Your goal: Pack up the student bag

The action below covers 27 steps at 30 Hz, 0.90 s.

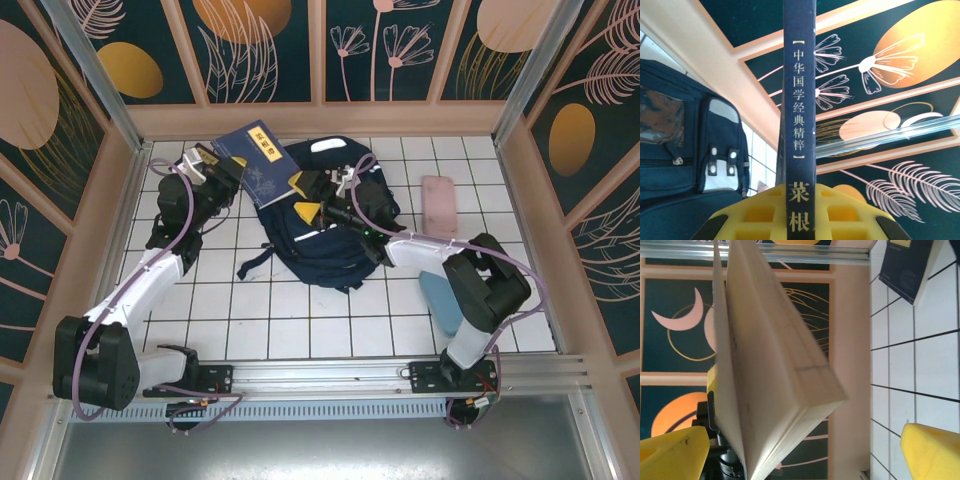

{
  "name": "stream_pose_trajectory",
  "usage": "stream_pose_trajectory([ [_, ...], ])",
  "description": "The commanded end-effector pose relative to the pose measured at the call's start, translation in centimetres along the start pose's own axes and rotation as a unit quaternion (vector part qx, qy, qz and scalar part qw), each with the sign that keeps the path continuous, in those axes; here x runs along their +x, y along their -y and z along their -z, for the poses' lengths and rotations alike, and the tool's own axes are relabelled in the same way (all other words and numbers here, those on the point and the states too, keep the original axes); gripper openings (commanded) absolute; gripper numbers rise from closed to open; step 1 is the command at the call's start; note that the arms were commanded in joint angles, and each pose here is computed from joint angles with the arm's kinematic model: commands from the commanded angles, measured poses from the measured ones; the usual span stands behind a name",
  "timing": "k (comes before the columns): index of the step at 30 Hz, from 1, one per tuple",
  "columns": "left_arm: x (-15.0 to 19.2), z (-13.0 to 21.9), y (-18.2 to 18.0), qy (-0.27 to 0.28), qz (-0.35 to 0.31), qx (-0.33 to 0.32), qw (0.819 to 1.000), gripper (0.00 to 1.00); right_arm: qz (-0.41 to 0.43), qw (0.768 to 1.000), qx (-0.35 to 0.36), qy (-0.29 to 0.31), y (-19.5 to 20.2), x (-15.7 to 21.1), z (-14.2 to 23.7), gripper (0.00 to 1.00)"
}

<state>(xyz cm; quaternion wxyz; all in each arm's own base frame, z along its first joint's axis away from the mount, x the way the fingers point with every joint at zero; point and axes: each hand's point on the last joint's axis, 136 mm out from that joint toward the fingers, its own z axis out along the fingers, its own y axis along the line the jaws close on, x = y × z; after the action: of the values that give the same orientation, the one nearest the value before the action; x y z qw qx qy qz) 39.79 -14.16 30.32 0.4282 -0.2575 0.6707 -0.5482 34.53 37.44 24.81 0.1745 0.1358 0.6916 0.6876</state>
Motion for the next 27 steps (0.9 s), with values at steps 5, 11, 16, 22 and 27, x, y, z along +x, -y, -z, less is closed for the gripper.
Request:
stream_pose_trajectory([
  [5,-1.1,0.6,3.7,0.031,0.035,0.082,0.996,0.05,-0.010,0.994,-0.102,-0.027,-4.2,0.8,-3.0,0.89],
  [11,-1.4,0.9,3.7,0.040,0.051,0.089,0.994,0.03,-0.002,0.992,-0.126,-0.008,-5.4,0.8,-3.6,0.69],
  [16,-1.3,1.1,3.3,0.042,0.058,0.088,0.994,0.04,-0.009,0.990,-0.141,0.002,-6.1,0.9,-3.6,0.53],
  [22,-1.0,1.0,2.5,0.040,0.052,0.068,0.996,0.15,-0.020,0.992,-0.122,0.019,-5.2,0.3,-3.0,0.17],
  [27,0.0,0.3,-0.7,0.015,0.011,-0.012,1.000,0.61,0.055,0.995,-0.046,0.063,-4.1,-0.9,-1.4,0.06],
])
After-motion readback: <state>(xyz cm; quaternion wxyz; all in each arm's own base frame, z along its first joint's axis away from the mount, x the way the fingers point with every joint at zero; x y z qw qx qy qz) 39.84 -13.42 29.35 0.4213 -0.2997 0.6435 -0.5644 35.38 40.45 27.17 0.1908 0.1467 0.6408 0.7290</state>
